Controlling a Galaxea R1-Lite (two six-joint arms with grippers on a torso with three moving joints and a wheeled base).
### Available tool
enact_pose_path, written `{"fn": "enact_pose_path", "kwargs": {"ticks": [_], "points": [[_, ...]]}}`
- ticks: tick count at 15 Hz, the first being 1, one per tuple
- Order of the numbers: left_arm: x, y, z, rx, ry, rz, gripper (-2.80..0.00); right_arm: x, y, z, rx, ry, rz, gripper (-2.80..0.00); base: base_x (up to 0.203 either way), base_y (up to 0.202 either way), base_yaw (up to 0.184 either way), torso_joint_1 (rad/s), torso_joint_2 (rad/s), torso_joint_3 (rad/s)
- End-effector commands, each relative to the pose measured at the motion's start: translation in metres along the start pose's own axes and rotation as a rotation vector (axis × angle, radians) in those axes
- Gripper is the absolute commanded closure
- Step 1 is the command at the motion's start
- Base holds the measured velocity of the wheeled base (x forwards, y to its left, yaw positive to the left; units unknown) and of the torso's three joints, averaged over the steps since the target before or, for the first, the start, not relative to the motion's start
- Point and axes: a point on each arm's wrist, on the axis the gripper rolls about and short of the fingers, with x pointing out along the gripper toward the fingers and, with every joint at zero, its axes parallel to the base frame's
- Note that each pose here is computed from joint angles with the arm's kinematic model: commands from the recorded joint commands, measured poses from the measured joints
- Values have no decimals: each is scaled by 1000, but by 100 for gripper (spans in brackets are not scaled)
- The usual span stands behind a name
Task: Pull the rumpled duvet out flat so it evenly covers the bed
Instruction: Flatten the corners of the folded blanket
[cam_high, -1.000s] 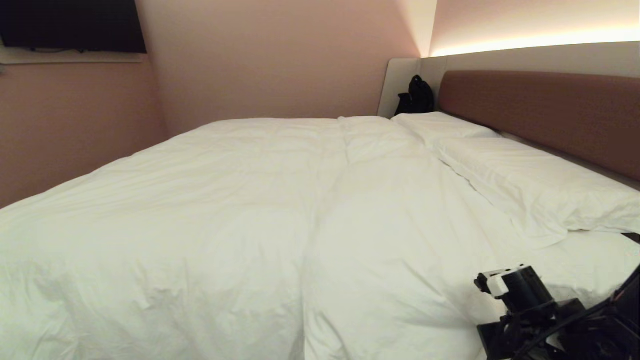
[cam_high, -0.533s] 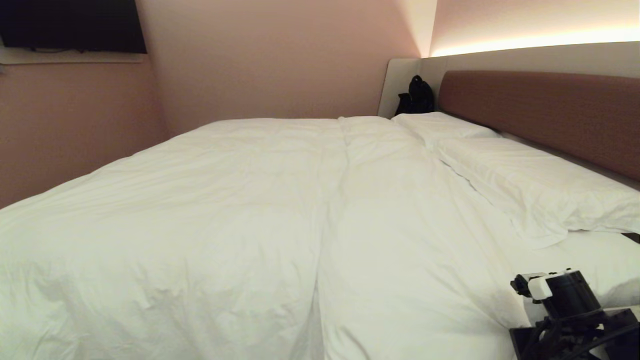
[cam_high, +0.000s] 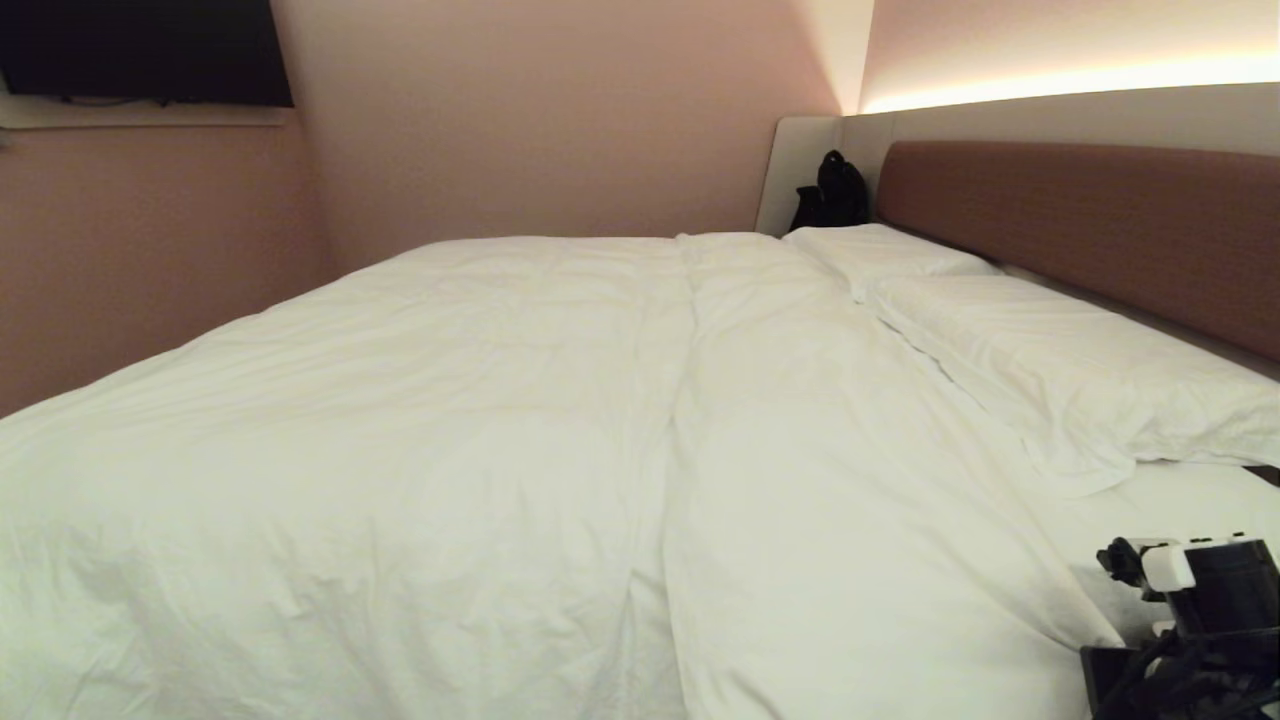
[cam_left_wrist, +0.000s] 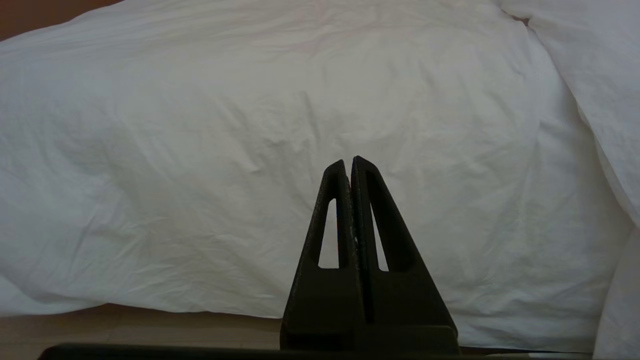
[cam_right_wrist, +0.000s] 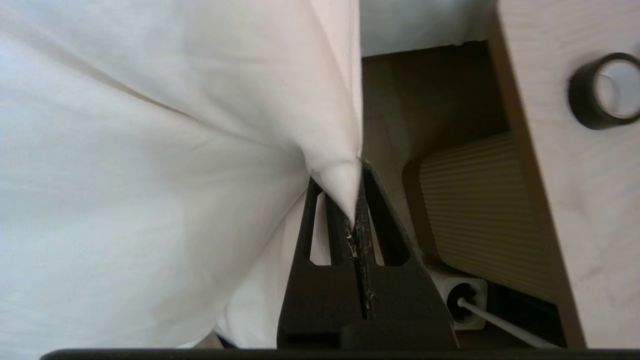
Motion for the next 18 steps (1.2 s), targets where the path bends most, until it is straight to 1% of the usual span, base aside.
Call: {"fn": "enact_pose_path", "kwargs": {"ticks": [1, 4, 7, 10, 12, 15, 16, 18], "points": [[0, 0, 0, 0, 0, 0, 0, -18, -11, -4, 22, -12, -11, 0, 0, 0, 0, 0, 0, 0], [0, 0, 0, 0, 2, 0, 0, -33, -25, -15, 53, 32, -35, 0, 0, 0, 0, 0, 0, 0], [0, 0, 0, 0, 2, 0, 0, -43, -37, -21, 106, 46, -59, 0, 0, 0, 0, 0, 0, 0], [0, 0, 0, 0, 2, 0, 0, -45, -39, -24, 120, 61, -69, 0, 0, 0, 0, 0, 0, 0], [0, 0, 0, 0, 2, 0, 0, -47, -39, -25, 123, 61, -59, 0, 0, 0, 0, 0, 0, 0], [0, 0, 0, 0, 2, 0, 0, -47, -38, -21, 125, 55, 23, 0, 0, 0, 0, 0, 0, 0], [0, 0, 0, 0, 1, 0, 0, -47, -36, -19, 120, 56, 67, 0, 0, 0, 0, 0, 0, 0], [0, 0, 0, 0, 0, 0, 0, -47, -34, -9, 86, 36, 185, 0, 0, 0, 0, 0, 0, 0]]}}
